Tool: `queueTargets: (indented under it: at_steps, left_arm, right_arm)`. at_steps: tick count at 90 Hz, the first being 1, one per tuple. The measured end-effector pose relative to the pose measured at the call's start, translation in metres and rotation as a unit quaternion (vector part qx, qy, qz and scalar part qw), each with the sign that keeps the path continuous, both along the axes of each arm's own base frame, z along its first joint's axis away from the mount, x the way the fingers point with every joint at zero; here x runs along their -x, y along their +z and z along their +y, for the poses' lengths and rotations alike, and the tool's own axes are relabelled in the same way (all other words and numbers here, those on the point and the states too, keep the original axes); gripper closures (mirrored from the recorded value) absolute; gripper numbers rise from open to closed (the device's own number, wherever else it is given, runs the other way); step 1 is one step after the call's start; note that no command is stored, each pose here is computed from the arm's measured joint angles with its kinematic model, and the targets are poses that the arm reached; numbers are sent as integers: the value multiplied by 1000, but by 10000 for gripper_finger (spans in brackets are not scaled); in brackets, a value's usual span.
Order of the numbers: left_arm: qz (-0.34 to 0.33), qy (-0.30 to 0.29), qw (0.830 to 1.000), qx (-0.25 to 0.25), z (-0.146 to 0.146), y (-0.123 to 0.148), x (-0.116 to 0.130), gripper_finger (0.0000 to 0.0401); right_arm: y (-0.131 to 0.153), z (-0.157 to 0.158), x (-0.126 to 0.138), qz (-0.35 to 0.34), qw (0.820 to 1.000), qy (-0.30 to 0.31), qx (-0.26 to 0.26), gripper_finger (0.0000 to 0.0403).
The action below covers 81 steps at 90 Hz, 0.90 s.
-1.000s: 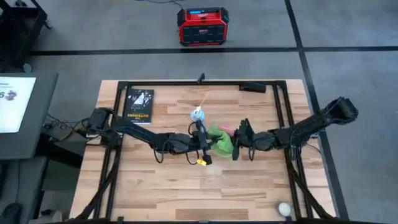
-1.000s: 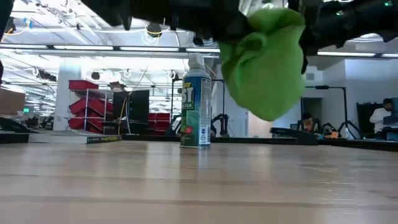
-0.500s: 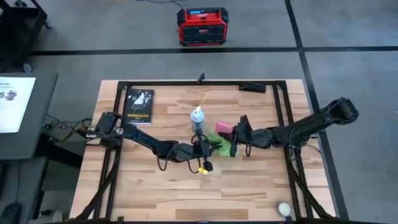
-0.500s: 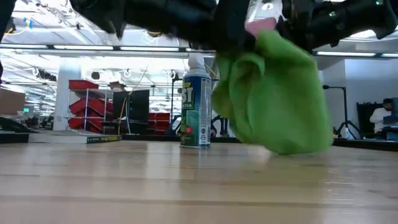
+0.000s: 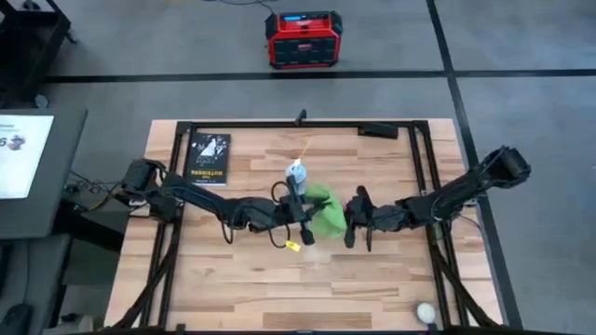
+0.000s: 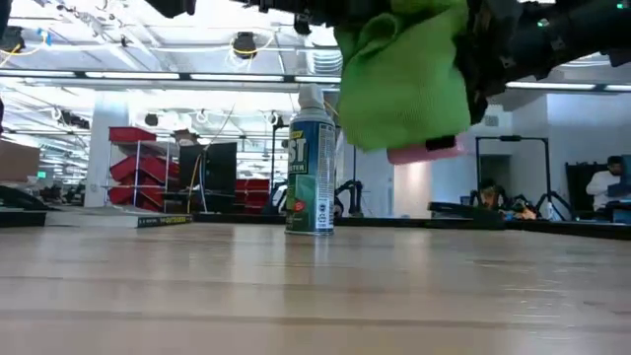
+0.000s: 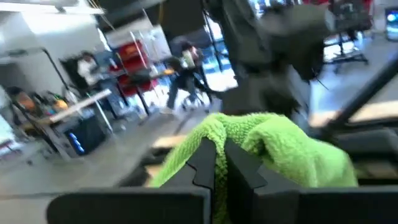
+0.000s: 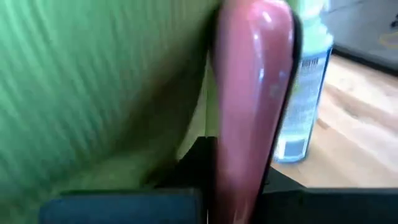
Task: Apply microfiber cloth
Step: Wipe the pink cellphone with the green microfiber cloth
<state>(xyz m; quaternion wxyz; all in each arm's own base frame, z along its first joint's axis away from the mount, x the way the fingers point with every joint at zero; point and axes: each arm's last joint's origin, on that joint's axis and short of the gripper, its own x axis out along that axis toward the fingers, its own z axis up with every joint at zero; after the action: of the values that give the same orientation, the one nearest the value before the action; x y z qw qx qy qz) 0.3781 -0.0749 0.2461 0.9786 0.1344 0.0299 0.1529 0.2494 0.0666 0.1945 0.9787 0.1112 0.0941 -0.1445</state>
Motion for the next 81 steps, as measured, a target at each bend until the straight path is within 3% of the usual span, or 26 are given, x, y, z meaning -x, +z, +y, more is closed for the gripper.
queueTargets:
  at_steps: [19,49,81]
  left_arm:
    - [43,1,999,22,-15,-28,-4,401]
    - [78,14,996,49,-22,-69,-13,401]
    - [4,41,999,-26,-7,-18,-6,401]
  right_arm:
    - [19,-13,3,-42,997,-49,30,391]
    - [35,-17,12,-61,996,-51,46,391]
    - [-2,1,7,30,999,-27,15,391]
